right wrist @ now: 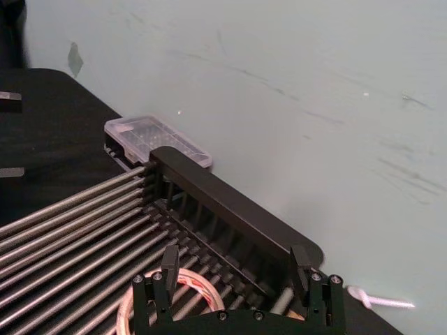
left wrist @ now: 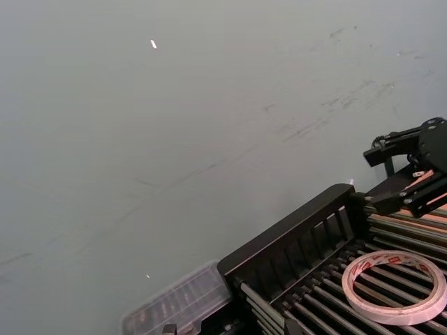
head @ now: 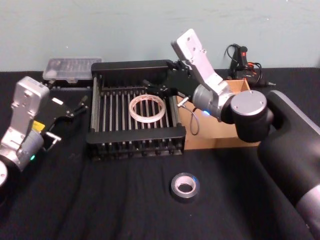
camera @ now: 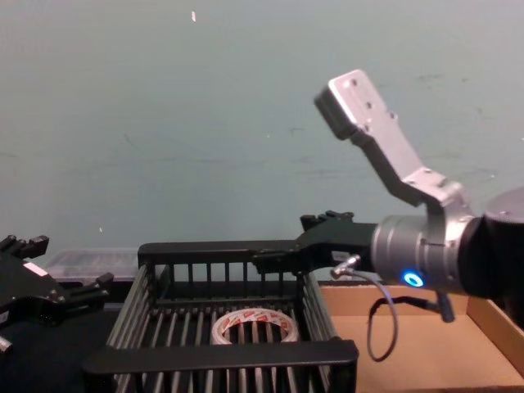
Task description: Pick up the white tape and place it into the black box , Pick up the silver tape and place it into the brown box.
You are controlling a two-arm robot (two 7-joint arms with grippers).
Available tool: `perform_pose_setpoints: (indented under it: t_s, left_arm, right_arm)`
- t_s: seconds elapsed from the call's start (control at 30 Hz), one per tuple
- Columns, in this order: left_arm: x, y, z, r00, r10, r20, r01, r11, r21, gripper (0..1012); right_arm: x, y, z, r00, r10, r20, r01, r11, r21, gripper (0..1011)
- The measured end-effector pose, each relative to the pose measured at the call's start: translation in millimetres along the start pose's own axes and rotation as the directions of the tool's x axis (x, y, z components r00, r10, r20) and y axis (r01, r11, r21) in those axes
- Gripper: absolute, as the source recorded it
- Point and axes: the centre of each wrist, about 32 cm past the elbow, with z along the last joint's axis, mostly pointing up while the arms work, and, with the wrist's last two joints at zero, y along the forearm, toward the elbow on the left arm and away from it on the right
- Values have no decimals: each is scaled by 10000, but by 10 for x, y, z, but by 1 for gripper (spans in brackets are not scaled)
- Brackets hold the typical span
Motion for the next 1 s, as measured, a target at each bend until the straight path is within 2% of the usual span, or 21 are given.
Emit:
perform_pose_setpoints:
  t_s: [0.2, 0.4, 0.53, 0.77, 1.0]
  left_arm:
    - [0, 0, 0, 10000, 0, 0, 0, 10000, 0, 1002]
    - [0, 0, 0, 10000, 0, 0, 0, 10000, -1, 1001]
    - [0, 0, 0, 10000, 0, 0, 0, 10000, -1, 1001]
    - [0, 0, 0, 10000, 0, 0, 0, 10000, 0, 1001]
    - [0, 0, 0, 10000, 0, 0, 0, 10000, 0, 1001]
  right_arm:
    - [53, -140, -9, 9998, -146, -115, 147, 9999, 83, 1000]
    - [123, -395, -35, 9988, -413, -250, 418, 9989, 204, 1000]
    - [164, -628, -59, 9972, -640, -376, 651, 9975, 288, 1000]
    - [181, -933, -103, 9951, -859, -493, 874, 9958, 272, 1002]
    - [142, -1275, -183, 9933, -938, -667, 940, 9956, -3, 1000]
